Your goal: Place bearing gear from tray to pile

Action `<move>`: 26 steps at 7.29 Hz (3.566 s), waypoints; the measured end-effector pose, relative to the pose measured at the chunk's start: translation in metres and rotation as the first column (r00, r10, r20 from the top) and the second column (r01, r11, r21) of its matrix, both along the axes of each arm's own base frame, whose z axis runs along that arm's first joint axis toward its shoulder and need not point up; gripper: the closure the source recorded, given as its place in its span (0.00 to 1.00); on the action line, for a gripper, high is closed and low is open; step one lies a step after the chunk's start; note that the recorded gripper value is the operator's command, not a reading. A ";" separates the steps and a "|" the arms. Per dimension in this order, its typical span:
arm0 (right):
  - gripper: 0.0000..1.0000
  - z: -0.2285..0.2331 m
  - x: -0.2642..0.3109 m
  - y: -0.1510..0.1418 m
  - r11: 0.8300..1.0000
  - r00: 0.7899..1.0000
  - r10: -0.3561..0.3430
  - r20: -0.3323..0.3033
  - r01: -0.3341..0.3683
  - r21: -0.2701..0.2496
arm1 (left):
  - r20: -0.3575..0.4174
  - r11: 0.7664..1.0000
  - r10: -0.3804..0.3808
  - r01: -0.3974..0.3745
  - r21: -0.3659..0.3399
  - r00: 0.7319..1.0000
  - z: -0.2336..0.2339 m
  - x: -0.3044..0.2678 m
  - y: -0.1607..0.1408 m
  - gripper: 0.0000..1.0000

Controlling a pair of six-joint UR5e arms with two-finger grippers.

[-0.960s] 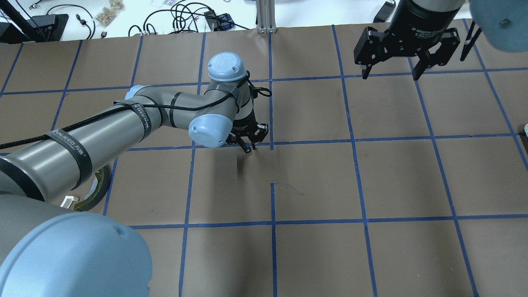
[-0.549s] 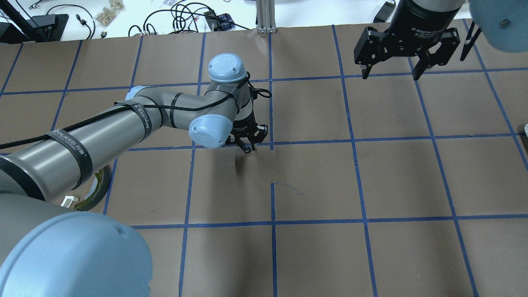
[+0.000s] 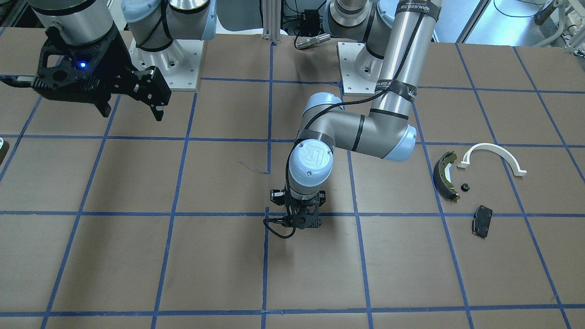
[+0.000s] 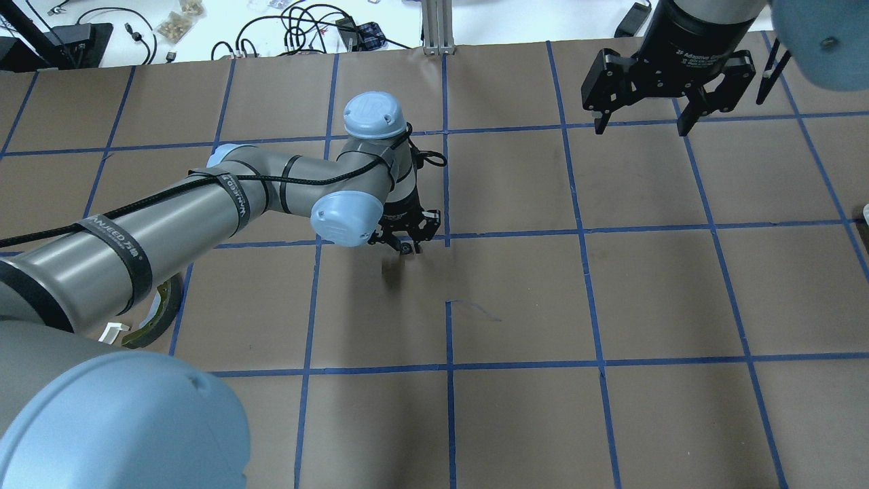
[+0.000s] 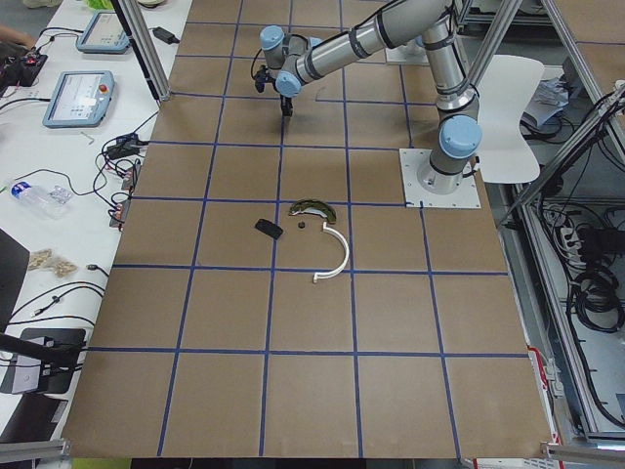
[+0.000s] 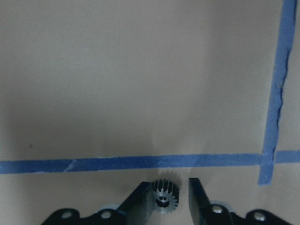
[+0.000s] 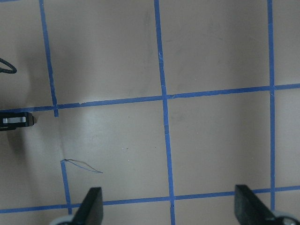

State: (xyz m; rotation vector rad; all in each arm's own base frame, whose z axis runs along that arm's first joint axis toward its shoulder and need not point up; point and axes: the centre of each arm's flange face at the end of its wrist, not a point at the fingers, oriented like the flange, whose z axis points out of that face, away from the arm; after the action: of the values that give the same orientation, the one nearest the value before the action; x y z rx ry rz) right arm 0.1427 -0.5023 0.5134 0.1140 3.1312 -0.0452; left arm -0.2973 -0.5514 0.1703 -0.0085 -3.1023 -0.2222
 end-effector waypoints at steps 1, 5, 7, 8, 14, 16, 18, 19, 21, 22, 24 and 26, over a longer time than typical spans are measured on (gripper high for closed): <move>0.00 -0.002 0.000 0.001 1.000 1.000 0.005 0.001 -0.005 0.002 | 0.002 1.000 -0.001 0.001 0.007 1.000 -0.001 0.002 0.005 1.00; 0.00 -0.005 0.000 0.001 1.000 1.000 0.011 -0.001 -0.011 0.005 | -0.005 1.000 -0.003 0.003 0.022 1.000 0.015 0.015 -0.002 1.00; 0.00 -0.005 0.000 0.001 1.000 1.000 0.011 -0.002 -0.011 0.004 | -0.004 0.999 -0.002 0.003 0.049 1.000 0.058 0.043 -0.025 1.00; 0.00 -0.005 0.000 0.001 1.000 1.000 0.011 -0.003 -0.011 0.004 | -0.005 0.998 -0.006 0.006 0.068 1.000 0.082 0.056 -0.034 1.00; 0.00 -0.005 -0.001 0.001 1.000 1.000 0.011 -0.006 -0.011 0.005 | -0.092 0.999 0.042 -0.043 -0.011 0.995 0.055 0.020 -0.065 0.03; 0.00 -0.005 -0.001 0.000 1.000 1.000 0.013 -0.011 -0.013 0.001 | -0.076 0.999 0.035 -0.034 0.012 0.996 0.034 0.016 -0.060 0.04; 0.00 -0.009 -0.001 -0.001 1.000 1.000 0.012 -0.013 -0.012 0.005 | -0.024 1.000 0.000 0.000 0.020 1.000 0.013 0.022 -0.054 0.11; 0.00 -0.010 -0.001 -0.001 1.000 1.000 0.011 -0.014 -0.011 0.006 | -0.015 1.000 -0.001 0.001 0.015 1.000 0.007 0.023 -0.054 0.13; 0.00 -0.010 -0.001 -0.001 1.000 1.000 0.007 -0.015 -0.007 0.008 | -0.017 1.000 0.003 -0.003 0.014 1.000 0.001 0.023 -0.054 0.19; 0.00 -0.010 -0.001 -0.002 1.000 1.000 0.008 -0.014 -0.008 0.009 | -0.018 1.000 0.004 -0.004 0.017 1.000 -0.001 0.021 -0.053 0.36; 0.00 -0.010 0.000 0.000 1.000 1.000 0.008 -0.012 -0.008 0.010 | -0.019 1.000 0.001 0.000 0.018 1.000 -0.002 0.019 -0.052 0.80; 0.00 -0.005 0.000 0.003 1.000 1.000 0.014 -0.010 -0.014 0.001 | -0.020 1.000 -0.001 0.001 0.018 1.000 -0.001 0.018 -0.052 1.00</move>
State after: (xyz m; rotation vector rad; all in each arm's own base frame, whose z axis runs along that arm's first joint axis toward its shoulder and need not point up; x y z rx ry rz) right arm 0.1430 -0.4993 0.5079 0.0924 3.1414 -0.0440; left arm -0.2789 -0.6032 0.1696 -0.0120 -3.0805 -0.2492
